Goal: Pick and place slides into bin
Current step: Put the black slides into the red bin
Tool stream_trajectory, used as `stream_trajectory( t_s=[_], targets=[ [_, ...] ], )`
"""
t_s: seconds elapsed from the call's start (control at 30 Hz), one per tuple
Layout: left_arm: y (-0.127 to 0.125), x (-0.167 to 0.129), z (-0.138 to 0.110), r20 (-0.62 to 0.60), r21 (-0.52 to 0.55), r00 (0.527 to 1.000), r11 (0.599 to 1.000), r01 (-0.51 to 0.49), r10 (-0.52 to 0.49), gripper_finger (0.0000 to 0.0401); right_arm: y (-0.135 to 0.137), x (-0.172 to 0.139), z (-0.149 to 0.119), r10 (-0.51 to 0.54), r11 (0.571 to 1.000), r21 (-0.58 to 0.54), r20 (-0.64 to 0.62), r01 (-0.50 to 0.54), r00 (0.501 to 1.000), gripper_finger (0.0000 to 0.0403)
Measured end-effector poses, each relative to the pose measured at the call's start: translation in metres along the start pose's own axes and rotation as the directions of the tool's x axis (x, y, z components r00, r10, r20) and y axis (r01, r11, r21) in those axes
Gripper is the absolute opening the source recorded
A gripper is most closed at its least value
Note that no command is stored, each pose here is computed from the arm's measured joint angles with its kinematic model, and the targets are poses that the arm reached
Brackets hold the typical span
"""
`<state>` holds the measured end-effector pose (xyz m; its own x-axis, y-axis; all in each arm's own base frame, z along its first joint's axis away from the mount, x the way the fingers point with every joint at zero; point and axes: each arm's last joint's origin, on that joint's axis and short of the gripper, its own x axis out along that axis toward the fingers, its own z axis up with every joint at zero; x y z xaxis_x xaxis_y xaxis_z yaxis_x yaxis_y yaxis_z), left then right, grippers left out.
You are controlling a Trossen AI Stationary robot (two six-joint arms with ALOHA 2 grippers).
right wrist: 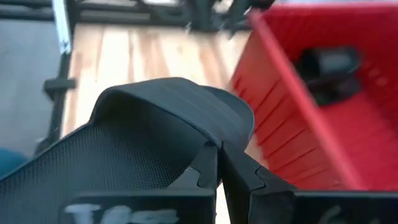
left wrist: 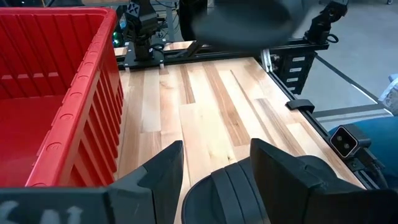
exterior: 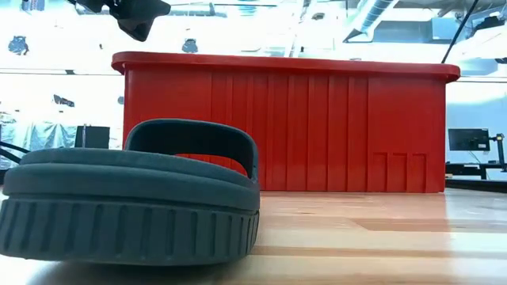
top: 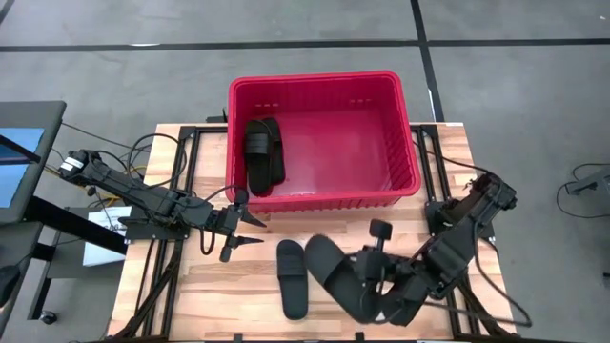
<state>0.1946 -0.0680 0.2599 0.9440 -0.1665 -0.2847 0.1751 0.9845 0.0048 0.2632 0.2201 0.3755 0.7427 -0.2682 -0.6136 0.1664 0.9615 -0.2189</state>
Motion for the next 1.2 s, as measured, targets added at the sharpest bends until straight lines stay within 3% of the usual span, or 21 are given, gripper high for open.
stream_trajectory(
  t_s=[0.3,0.63,1.03,1.2],
  targets=[
    [0.0,0.0,0.0,0.0,0.0,1.0,1.0,0.0,0.0,0.0178,-0.059,-0.018,0.043,-0.195,0.98,-0.014,0.062,0.196,0.979,0.0],
    [0.0,0.0,0.0,0.0,0.001,1.0,1.0,0.0,0.0,0.0178,-0.145,0.002,0.077,-0.381,0.925,0.018,0.007,0.38,0.925,0.0],
    [0.0,0.0,-0.005,-0.049,-0.007,0.999,1.0,0.017,-0.018,0.0178,-0.251,0.032,0.08,-0.514,0.845,0.072,-0.166,0.53,0.841,0.0],
    [0.0,0.0,-0.005,-0.054,-0.013,0.998,1.0,0.02,-0.021,0.0178,-0.28,0.049,0.08,-0.513,0.836,0.119,-0.18,0.536,0.839,0.0]
  ],
)
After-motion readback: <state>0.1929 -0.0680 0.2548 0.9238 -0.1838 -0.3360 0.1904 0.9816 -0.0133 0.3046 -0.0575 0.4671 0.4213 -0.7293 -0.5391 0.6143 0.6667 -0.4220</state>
